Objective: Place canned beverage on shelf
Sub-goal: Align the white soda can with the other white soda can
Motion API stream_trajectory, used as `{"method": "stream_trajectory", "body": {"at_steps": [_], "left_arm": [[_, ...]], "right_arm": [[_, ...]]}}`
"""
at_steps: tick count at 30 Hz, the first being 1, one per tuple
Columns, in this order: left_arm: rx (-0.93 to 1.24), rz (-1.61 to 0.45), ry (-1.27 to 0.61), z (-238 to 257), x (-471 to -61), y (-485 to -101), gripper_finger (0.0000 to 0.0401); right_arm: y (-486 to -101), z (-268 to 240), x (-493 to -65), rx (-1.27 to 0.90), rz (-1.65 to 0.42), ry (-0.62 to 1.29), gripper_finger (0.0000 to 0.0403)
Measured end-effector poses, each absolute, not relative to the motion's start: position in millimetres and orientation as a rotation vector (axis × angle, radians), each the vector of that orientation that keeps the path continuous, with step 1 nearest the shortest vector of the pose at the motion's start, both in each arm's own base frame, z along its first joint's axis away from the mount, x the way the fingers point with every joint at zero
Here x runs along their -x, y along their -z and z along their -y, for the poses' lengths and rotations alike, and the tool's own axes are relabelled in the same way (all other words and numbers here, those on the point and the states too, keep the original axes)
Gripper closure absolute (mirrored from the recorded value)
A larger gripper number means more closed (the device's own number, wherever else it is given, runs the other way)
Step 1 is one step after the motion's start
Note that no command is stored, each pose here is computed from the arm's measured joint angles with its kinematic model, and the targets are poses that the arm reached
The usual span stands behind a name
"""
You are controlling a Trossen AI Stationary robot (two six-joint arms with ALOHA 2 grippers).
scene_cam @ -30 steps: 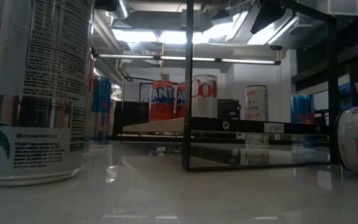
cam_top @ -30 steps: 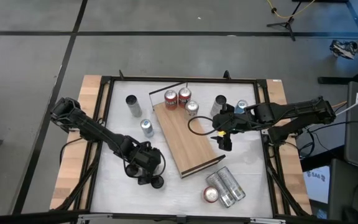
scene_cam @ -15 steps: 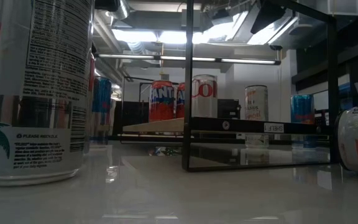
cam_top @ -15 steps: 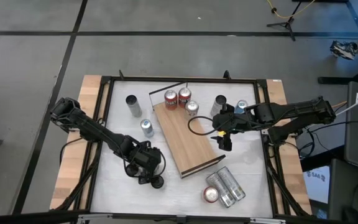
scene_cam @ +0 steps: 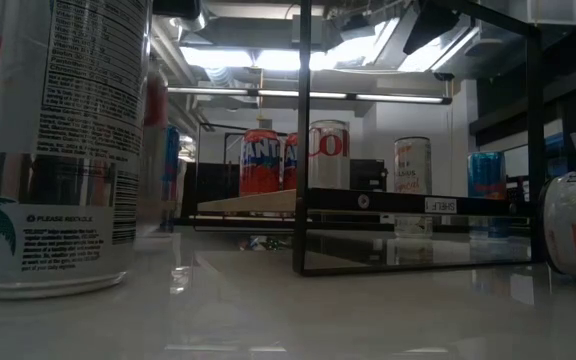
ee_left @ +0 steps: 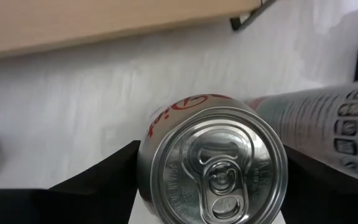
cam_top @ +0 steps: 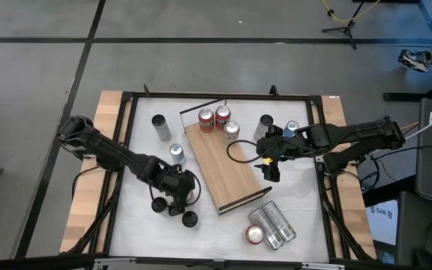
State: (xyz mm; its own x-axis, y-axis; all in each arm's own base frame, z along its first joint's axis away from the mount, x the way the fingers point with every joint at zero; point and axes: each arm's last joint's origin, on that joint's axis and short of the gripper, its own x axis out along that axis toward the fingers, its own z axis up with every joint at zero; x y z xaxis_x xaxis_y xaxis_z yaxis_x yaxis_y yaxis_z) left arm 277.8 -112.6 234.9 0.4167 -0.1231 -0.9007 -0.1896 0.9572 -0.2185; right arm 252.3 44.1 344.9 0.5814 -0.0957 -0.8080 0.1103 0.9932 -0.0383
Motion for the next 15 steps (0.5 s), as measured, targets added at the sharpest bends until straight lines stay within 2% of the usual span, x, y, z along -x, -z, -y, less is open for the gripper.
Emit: {"method": "stream_trajectory", "body": {"at_steps": [15], "left_arm": [[0.417,-1.028,-0.061,59,-274,-269,0.0112]], "right_arm": [[-345,-44,-252,-0.017,-0.941,0.120,0.0065]]}}
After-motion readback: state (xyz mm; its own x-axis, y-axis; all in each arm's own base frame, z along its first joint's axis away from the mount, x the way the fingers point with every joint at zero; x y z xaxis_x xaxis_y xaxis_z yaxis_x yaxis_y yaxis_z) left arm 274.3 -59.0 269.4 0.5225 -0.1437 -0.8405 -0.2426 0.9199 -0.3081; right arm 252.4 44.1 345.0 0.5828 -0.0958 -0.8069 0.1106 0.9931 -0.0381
